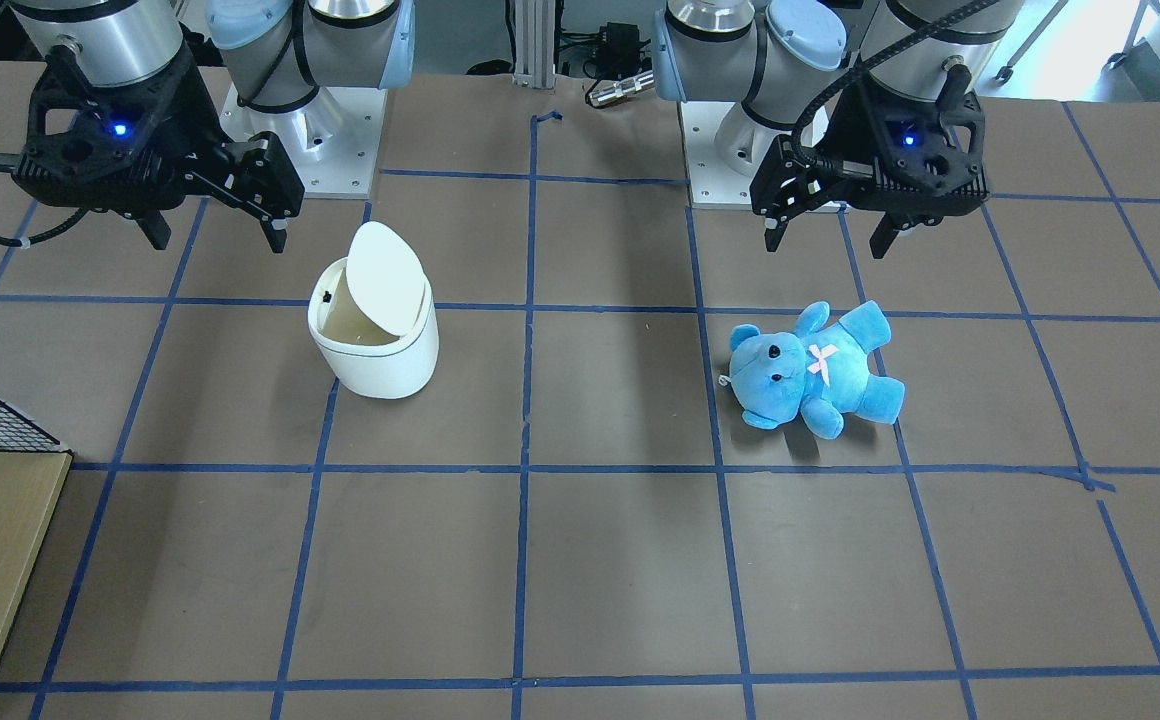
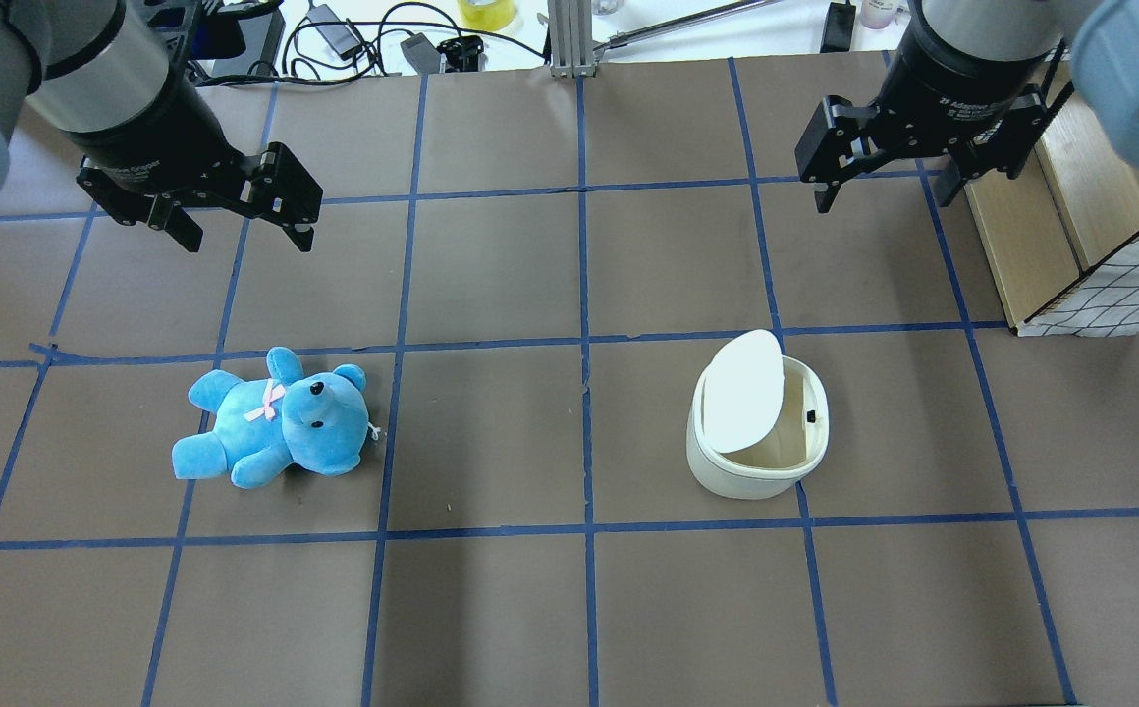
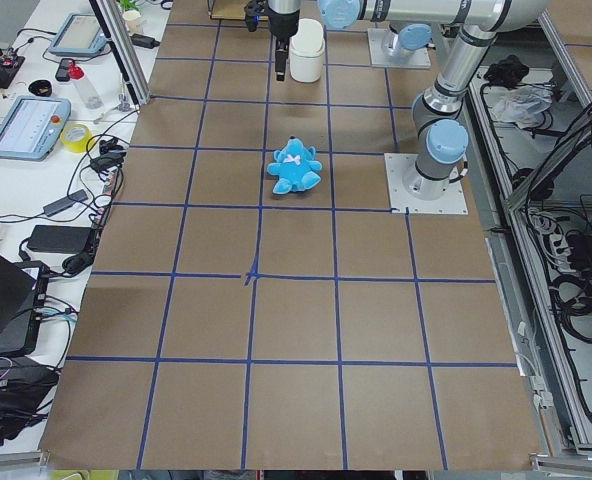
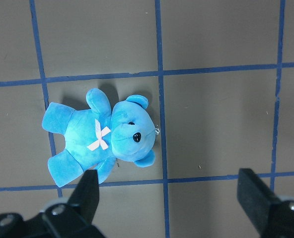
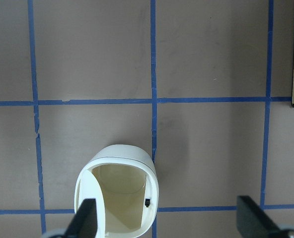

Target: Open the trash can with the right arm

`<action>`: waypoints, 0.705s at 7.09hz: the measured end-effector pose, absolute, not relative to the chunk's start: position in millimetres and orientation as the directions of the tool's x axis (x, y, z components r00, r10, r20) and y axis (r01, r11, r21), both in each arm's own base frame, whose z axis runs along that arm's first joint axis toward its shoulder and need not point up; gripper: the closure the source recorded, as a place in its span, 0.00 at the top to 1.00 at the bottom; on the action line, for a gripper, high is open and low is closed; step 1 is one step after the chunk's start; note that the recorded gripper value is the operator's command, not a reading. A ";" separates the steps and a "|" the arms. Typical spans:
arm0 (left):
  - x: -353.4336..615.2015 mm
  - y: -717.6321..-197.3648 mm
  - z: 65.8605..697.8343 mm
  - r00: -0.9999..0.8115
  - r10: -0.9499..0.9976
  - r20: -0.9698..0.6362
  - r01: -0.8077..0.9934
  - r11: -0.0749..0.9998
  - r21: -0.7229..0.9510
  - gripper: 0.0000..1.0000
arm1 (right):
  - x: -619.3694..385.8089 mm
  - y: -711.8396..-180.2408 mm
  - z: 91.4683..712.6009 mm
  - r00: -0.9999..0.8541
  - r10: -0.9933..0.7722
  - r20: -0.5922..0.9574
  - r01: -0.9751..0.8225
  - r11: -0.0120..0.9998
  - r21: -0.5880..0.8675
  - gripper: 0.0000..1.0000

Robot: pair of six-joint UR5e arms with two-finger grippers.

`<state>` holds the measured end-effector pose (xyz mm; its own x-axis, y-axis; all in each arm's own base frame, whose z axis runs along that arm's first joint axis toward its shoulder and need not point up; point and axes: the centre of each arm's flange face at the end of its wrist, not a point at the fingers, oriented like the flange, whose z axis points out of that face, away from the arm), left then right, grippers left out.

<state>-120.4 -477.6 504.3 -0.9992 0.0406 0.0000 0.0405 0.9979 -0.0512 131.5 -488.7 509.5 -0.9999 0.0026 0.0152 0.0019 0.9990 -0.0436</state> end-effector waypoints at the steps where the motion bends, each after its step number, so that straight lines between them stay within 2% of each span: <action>1: -120.4 -477.6 504.3 -0.999 0.041 0.000 0.041 0.998 -0.051 1.00 | 129.5 -489.0 509.2 -1.000 0.005 0.015 0.005 0.999 -0.042 1.00; 5: -120.5 -477.6 504.3 -0.999 0.041 0.001 0.040 0.998 -0.051 1.00 | 129.7 -488.6 509.9 -1.000 0.012 0.015 0.011 0.999 -0.042 1.00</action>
<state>-120.5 -477.6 504.3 -0.9992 0.0406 0.0006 0.0405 0.9979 -0.0513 129.7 -488.6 509.9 -0.9998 0.0119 0.0147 0.0112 0.9991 -0.0419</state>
